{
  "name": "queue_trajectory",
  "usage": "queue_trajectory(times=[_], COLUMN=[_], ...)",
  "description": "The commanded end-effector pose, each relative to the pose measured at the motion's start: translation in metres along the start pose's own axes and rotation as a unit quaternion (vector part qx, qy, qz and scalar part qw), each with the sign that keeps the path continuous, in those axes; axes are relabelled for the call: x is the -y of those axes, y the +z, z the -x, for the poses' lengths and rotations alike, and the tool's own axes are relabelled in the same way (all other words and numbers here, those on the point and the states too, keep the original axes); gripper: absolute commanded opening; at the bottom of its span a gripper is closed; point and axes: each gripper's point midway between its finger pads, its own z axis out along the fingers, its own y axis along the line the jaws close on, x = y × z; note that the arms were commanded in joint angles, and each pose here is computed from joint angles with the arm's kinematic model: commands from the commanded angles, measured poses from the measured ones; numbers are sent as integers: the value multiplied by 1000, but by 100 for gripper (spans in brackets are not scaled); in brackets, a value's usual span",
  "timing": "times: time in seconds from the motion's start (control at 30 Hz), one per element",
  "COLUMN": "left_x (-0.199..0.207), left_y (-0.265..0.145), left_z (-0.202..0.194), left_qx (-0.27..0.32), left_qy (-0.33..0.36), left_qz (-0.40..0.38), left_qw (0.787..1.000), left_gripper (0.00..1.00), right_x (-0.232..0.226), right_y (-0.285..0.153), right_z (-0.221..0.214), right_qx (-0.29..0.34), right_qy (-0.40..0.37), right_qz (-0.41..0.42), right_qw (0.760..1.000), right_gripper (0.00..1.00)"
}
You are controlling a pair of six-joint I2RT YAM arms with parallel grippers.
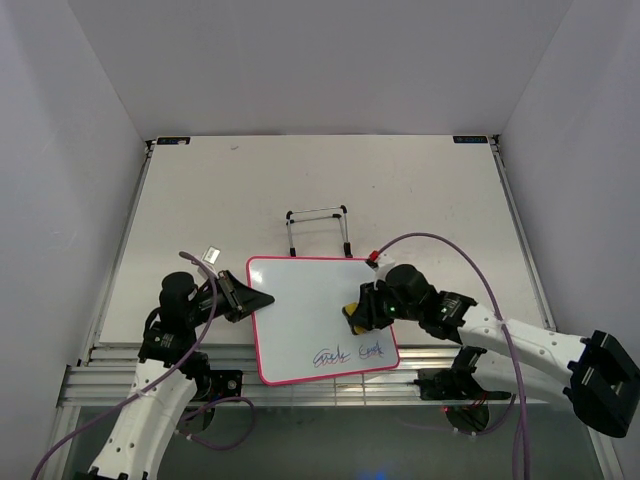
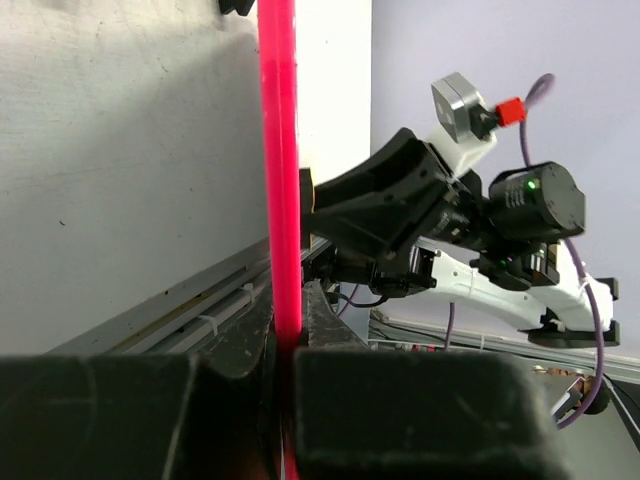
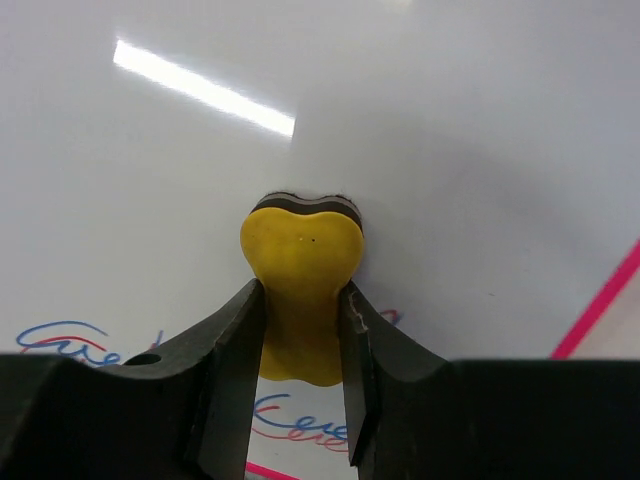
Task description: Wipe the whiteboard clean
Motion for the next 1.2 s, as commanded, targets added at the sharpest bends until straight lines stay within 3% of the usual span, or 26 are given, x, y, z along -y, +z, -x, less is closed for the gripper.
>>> queue_trajectory(times=[0.0, 0.53, 0.8, 1.17], left_x=[65, 75, 61, 58], left_y=[-13, -22, -15, -13], left_z=[20, 25, 27, 27], left_qx=[36, 73, 75, 76], left_qy=[51, 17, 0, -3], left_qz=[-87, -109, -95, -92], left_qw=[994, 991, 993, 993], left_gripper=[0, 0, 0, 0], right_x=[45, 101, 40, -38], right_y=[-7, -18, -12, 3], right_z=[-30, -38, -18, 2], right_qx=[-35, 2, 33, 16], right_qy=[35, 115, 100, 35], right_qz=[-42, -102, 53, 101], right_qw=[998, 988, 993, 994], right_gripper=[14, 13, 10, 9])
